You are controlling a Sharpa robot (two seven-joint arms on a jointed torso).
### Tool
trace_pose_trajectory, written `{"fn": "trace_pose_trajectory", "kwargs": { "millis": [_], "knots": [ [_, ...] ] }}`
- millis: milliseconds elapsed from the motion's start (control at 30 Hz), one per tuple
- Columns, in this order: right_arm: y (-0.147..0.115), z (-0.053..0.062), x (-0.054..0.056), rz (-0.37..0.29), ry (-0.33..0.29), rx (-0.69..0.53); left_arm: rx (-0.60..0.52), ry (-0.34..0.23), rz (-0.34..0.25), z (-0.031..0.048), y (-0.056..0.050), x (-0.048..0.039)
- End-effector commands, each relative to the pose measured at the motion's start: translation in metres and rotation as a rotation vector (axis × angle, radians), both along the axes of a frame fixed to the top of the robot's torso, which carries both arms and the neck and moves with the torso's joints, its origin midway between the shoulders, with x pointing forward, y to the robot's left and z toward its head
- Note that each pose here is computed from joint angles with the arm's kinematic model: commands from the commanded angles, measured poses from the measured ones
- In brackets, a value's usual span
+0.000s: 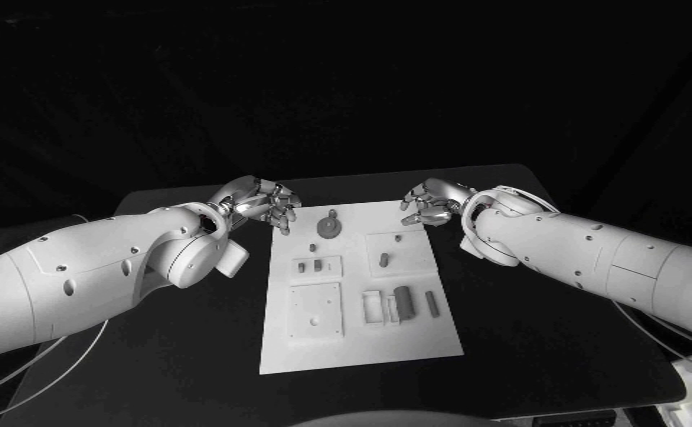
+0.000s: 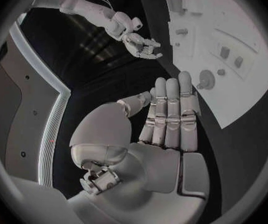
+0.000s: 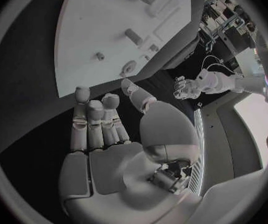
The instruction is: Assemble the parts on the task board
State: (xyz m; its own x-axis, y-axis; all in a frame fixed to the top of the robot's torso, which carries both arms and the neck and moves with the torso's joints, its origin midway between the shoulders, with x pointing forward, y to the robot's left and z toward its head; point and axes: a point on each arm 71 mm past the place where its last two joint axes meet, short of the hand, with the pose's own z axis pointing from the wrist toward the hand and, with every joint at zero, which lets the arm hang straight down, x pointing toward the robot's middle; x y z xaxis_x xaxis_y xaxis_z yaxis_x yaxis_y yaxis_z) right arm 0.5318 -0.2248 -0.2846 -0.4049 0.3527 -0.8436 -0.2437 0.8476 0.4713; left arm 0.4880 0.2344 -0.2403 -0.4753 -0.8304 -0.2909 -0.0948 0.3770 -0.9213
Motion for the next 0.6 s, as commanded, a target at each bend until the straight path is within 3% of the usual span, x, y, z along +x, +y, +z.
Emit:
{"fn": "trace_pose_trajectory", "kwargs": {
  "millis": [33,200,600],
  "knots": [
    [0.0,-0.007,-0.001,0.003,-0.009,-0.039,-0.018,0.007,-0.013,0.0004,-0.002,-0.0013],
    [-0.001,-0.017,-0.003,-0.006,-0.009,-0.054,-0.021,0.011,-0.015,0.0004,-0.003,-0.0021],
    [0.004,-0.021,-0.002,-0.006,0.01,-0.058,-0.031,0.021,-0.025,0.0003,-0.006,-0.0034]
  ]
}}
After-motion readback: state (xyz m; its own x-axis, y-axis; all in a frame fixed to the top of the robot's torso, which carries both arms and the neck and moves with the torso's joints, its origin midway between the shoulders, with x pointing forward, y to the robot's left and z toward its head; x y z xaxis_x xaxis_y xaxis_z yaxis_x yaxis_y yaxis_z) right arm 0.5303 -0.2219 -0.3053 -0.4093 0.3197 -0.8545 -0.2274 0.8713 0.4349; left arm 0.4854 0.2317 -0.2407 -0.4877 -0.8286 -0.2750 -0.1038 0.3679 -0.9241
